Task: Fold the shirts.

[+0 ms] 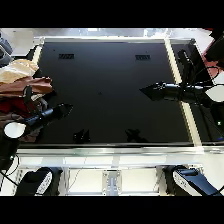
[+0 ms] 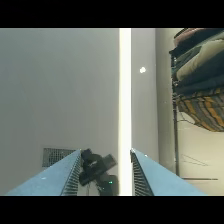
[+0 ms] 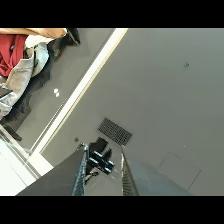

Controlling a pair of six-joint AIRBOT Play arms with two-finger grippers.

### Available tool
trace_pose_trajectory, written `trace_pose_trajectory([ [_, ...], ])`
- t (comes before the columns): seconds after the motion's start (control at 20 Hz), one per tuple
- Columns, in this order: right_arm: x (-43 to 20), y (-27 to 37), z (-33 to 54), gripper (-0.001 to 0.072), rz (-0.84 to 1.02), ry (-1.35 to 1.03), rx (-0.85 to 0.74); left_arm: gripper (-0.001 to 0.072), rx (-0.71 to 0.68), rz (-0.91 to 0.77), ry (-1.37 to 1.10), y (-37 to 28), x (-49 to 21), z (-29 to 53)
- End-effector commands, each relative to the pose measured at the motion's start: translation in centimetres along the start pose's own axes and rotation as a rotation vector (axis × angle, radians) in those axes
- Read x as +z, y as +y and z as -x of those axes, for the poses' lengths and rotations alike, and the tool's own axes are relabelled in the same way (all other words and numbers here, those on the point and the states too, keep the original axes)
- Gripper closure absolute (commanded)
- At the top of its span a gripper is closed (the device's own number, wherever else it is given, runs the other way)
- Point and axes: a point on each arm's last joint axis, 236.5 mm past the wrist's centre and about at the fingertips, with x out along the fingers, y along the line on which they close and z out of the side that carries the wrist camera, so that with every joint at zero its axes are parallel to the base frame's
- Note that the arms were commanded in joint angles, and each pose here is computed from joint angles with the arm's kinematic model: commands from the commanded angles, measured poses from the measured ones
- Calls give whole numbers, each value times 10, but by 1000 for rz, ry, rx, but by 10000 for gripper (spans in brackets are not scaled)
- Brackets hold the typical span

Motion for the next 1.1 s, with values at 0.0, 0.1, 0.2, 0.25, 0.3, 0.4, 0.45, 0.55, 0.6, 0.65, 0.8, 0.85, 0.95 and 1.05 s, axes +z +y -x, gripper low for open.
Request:
trace_pose_trajectory([
  [0.0,0,1,0,462,1,0,1,346,0,0,0,0,0,0],
  [0.1,0,1,0,463,1,0,1,346,0,0,0,0,0,0],
  [0.2,0,1,0,463,1,0,1,346,0,0,0,0,0,0],
  [0.25,0,1,0,463,1,0,1,346,0,0,0,0,0,0],
  [0.3,0,1,0,463,1,0,1,346,0,0,0,0,0,0],
  [0.4,0,1,0,462,1,0,1,346,-1,0,0,0,0,0],
  [0.45,0,1,0,462,1,0,1,346,0,0,0,0,0,0],
  [0.55,0,1,0,463,1,0,1,346,5,-1,-19,1,5,0],
  [0.6,0,1,0,463,1,0,1,347,16,-9,-45,4,11,0],
  [0.65,0,1,0,462,1,0,1,347,21,-9,-60,6,15,1],
  [0.8,2,0,0,462,1,-8,-3,346,134,-126,-172,31,43,7],
  [0.85,2,0,0,463,1,-7,-3,346,194,-171,-273,44,70,16],
  [0.95,4,3,0,462,-10,-17,12,346,312,-196,-533,72,133,55],
  [1.05,7,7,0,463,-22,-30,30,346,465,-134,-678,121,173,104],
])
